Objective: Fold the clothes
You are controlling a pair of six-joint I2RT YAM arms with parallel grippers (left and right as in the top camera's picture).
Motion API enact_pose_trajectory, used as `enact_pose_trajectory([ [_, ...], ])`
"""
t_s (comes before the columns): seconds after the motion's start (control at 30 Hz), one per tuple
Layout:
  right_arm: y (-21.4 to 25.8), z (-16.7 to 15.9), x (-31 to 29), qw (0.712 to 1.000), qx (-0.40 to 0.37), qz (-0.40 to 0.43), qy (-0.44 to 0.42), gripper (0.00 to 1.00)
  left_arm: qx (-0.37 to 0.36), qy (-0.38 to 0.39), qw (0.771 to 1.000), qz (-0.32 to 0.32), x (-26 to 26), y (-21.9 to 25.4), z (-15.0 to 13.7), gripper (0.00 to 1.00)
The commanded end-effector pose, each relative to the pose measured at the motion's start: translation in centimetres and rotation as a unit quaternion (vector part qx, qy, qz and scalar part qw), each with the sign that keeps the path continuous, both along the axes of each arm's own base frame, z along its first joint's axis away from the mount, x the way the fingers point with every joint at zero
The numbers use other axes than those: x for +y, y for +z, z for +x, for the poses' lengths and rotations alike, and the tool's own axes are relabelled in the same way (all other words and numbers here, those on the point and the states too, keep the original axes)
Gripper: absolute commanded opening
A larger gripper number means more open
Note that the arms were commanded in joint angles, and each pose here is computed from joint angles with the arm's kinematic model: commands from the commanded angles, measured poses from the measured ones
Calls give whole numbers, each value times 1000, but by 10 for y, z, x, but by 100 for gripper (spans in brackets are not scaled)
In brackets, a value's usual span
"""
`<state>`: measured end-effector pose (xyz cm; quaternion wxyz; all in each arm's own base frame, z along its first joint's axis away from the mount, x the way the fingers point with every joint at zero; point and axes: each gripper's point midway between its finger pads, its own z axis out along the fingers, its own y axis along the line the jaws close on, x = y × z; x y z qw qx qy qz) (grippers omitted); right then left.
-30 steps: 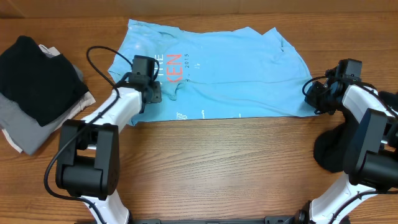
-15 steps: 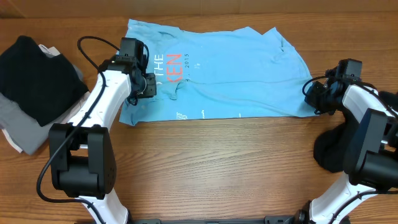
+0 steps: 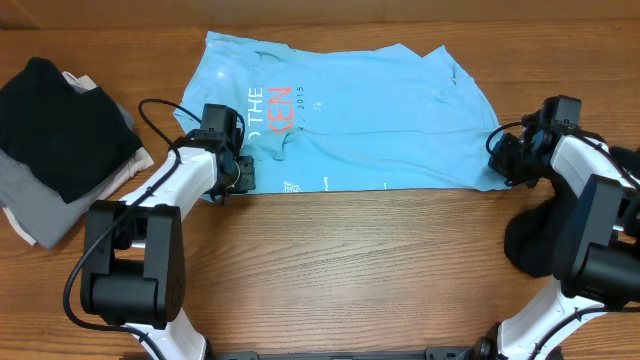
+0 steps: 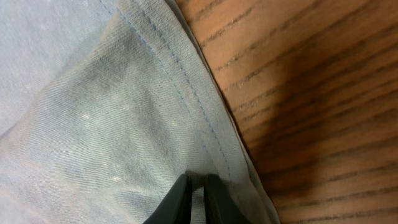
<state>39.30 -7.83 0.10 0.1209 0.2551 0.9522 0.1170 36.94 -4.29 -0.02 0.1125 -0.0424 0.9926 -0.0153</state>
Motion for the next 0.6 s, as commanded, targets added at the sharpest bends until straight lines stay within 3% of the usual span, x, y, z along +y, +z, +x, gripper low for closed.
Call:
enact_pose_trajectory([
  [0.0, -25, -22, 6, 999, 53, 6, 3, 12, 48, 32, 995, 83, 37, -17, -28, 20],
  [0.33, -28, -33, -1, 997, 79, -15, -2, 11, 90, 100, 987, 89, 64, -16, -49, 16],
  [0.57, -27, -89, 10, 979, 200, 12, -43, 7, 187, 113, 974, 67, 54, -15, -96, 14],
])
